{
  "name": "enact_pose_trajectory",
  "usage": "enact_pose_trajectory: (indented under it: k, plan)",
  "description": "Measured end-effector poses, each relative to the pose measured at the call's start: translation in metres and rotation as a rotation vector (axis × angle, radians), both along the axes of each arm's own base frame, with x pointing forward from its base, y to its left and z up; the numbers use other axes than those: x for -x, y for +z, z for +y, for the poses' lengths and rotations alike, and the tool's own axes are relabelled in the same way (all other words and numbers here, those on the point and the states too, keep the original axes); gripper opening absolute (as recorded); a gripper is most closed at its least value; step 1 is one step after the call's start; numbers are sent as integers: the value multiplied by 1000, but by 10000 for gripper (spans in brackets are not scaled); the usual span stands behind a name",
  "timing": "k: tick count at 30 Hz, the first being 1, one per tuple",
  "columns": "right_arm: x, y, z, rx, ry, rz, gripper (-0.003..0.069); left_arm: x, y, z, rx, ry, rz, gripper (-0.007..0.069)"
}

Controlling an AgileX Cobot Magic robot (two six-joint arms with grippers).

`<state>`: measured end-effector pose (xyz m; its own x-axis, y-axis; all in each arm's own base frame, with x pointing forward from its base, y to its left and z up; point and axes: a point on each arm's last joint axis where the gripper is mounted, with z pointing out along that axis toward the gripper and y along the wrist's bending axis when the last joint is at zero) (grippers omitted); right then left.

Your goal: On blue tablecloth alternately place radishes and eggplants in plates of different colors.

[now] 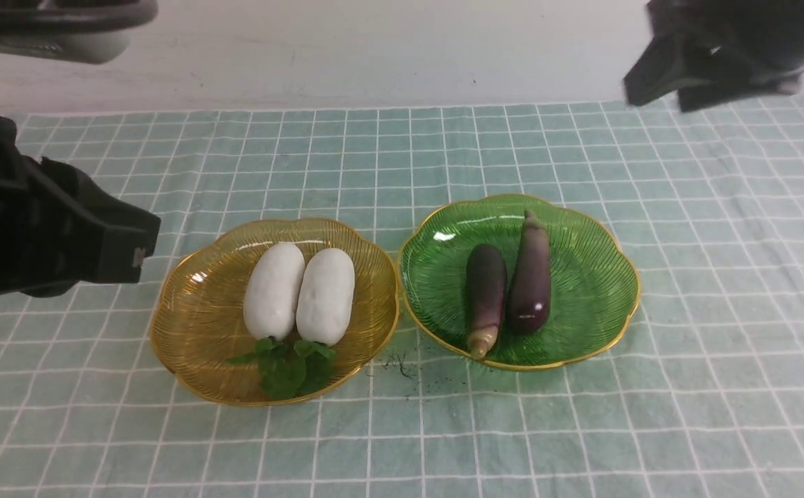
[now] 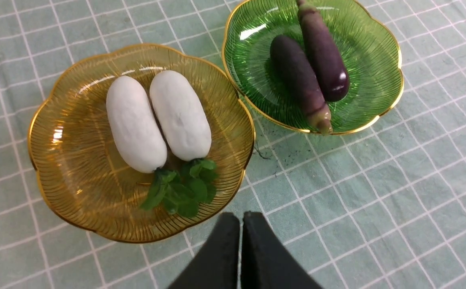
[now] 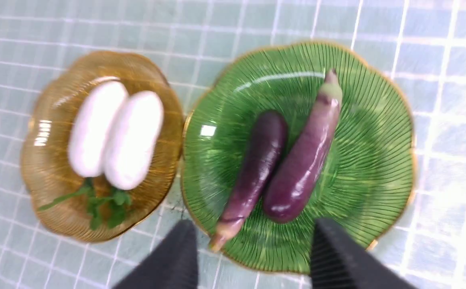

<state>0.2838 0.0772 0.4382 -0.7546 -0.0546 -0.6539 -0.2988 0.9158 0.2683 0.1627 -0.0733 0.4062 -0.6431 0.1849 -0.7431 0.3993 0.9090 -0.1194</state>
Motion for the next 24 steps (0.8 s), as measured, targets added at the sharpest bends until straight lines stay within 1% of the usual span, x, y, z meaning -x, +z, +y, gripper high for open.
enact_pose_trajectory:
  k: [1, 2, 3, 5, 7, 8, 9, 10, 11, 12, 14, 17, 22, 24]
  plan:
    - [18, 9, -4, 12, 2, -38, 242, 0, 0, 0, 0, 0, 1, -8]
    - [46, 19, -11, 30, 5, -91, 159, 0, 0, 0, 0, -1, 3, -8]
    - [65, 23, -15, 41, 3, -135, 129, 0, 0, 0, 1, -1, 3, -8]
    - [109, 29, -27, 53, -25, -283, 43, 0, 0, 0, 1, -1, 3, -8]
    - [155, 24, -40, 41, -78, -484, 5, 0, 0, 0, 1, -1, 2, -8]
    - [173, 25, -45, 28, -104, -590, -3, 0, 0, 0, 1, -1, 2, -8]
    - [187, 14, -49, 17, -113, -640, -6, 0, 0, 0, 2, -1, 1, -8]
    - [198, 11, -53, 0, -153, -757, -10, 0, 0, 0, 4, 0, -2, -8]
    - [214, 1, -57, -13, -172, -831, -12, 0, 0, 0, 5, 0, -4, -8]
    - [239, -16, -63, -53, -211, -975, -12, 0, 0, 0, 6, 0, -4, -8]
    - [264, -38, -69, -114, -248, -1102, -12, 0, 1, -1, 10, -1, -4, -8]
    - [279, -69, -73, -153, -268, -1154, -12, 0, 1, -1, 18, -3, -4, -8]
    - [274, -107, -74, -104, -274, -1149, -12, -1, 2, -2, 28, -7, -25, -8]
    - [272, -112, -74, -89, -274, -1144, -12, 2, 3, 0, 18, -13, -48, -8]
